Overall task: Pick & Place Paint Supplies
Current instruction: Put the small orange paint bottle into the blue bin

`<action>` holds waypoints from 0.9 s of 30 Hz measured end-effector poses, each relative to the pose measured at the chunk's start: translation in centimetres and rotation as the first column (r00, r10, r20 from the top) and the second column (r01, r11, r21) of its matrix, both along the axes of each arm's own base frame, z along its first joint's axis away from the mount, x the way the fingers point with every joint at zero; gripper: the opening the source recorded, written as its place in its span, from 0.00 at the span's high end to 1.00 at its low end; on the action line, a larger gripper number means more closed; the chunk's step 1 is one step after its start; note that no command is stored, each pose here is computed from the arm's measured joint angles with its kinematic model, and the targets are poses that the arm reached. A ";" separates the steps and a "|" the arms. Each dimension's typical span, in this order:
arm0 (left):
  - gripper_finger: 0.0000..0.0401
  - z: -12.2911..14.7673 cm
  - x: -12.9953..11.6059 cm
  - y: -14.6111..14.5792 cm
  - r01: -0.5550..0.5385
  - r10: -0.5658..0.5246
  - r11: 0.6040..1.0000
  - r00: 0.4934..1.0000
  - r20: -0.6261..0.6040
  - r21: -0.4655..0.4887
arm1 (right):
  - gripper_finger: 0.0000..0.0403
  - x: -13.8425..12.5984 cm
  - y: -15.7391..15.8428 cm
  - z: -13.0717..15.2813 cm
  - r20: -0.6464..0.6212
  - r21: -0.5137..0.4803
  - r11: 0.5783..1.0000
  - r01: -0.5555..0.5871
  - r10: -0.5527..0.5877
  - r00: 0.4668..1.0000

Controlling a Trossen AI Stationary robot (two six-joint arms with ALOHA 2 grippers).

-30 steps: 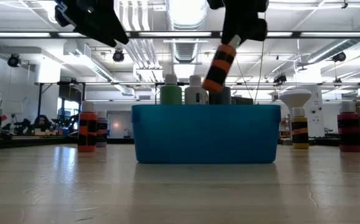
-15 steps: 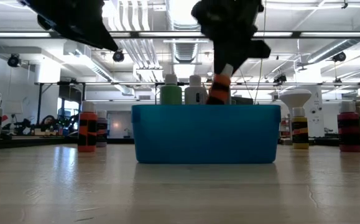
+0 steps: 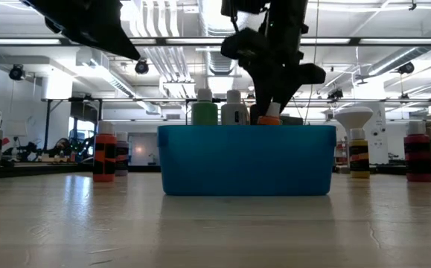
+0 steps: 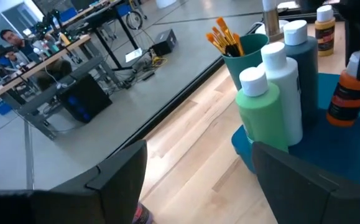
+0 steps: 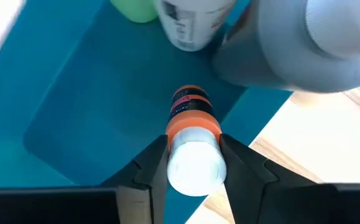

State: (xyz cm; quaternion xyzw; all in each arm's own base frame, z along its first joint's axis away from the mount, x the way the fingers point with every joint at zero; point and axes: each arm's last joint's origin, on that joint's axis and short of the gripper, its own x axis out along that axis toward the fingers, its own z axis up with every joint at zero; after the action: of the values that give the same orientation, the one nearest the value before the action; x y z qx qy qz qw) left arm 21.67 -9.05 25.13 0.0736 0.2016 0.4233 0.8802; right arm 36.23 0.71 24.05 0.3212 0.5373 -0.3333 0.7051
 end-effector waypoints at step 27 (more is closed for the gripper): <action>0.27 0.4 -0.3 0.1 0.015 -0.015 0.999 1.000 0.002 -0.049 | 0.71 0.0 -2.8 -0.7 -0.047 0.055 0.997 0.051 -0.048 0.998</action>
State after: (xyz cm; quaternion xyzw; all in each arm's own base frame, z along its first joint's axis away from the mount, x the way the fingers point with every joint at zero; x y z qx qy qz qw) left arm 21.40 -8.96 25.48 0.0529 0.2106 0.4116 0.8851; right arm 36.18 -2.05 23.33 0.3463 0.5541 -0.3426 0.6751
